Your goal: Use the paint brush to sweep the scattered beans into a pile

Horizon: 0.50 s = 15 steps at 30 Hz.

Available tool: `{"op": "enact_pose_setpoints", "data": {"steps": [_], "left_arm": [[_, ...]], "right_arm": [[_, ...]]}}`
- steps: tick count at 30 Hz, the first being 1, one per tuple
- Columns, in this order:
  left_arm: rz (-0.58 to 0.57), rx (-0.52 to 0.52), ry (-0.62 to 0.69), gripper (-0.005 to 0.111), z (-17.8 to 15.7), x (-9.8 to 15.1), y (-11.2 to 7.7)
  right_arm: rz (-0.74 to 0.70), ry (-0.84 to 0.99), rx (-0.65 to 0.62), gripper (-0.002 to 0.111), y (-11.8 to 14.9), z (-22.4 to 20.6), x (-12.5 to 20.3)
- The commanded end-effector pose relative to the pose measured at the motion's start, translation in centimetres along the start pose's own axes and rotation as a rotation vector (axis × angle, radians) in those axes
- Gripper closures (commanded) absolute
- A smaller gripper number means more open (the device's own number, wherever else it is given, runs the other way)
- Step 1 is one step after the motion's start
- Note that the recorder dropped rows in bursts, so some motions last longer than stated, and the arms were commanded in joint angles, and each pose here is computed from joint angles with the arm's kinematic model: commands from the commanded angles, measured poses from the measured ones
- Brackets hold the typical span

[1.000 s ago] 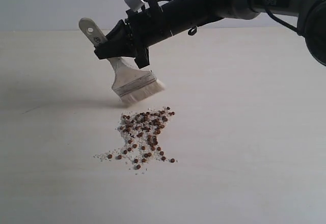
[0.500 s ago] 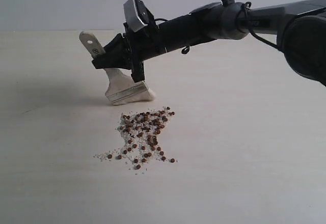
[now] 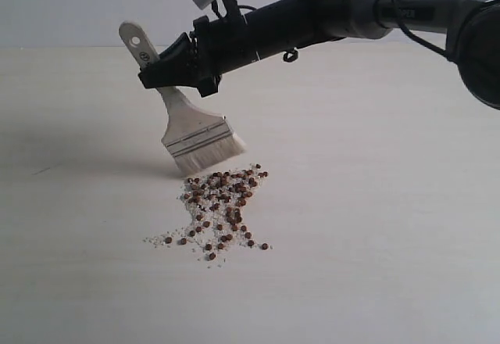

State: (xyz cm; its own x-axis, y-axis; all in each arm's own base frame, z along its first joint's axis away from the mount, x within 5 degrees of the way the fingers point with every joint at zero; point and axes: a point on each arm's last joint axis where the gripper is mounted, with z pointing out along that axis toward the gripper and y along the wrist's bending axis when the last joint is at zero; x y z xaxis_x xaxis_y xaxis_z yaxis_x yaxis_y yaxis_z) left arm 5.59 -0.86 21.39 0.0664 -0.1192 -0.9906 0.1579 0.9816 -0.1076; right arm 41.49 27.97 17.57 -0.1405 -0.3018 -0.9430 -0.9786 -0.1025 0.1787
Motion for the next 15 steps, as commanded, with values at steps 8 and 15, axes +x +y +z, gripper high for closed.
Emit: {"op": "enact_pose_setpoints", "data": {"steps": [8, 15], "left_arm": [[-0.014, -0.001, -0.003, 0.107, 0.0, 0.1, 0.0], [-0.014, -0.001, -0.003, 0.107, 0.0, 0.1, 0.0]], "right_arm": [[-0.114, 0.279, 0.159, 0.108, 1.0, -2.4, -2.2], [-0.124, 0.299, 0.476, 0.108, 0.8, -3.4, 0.9]]}}
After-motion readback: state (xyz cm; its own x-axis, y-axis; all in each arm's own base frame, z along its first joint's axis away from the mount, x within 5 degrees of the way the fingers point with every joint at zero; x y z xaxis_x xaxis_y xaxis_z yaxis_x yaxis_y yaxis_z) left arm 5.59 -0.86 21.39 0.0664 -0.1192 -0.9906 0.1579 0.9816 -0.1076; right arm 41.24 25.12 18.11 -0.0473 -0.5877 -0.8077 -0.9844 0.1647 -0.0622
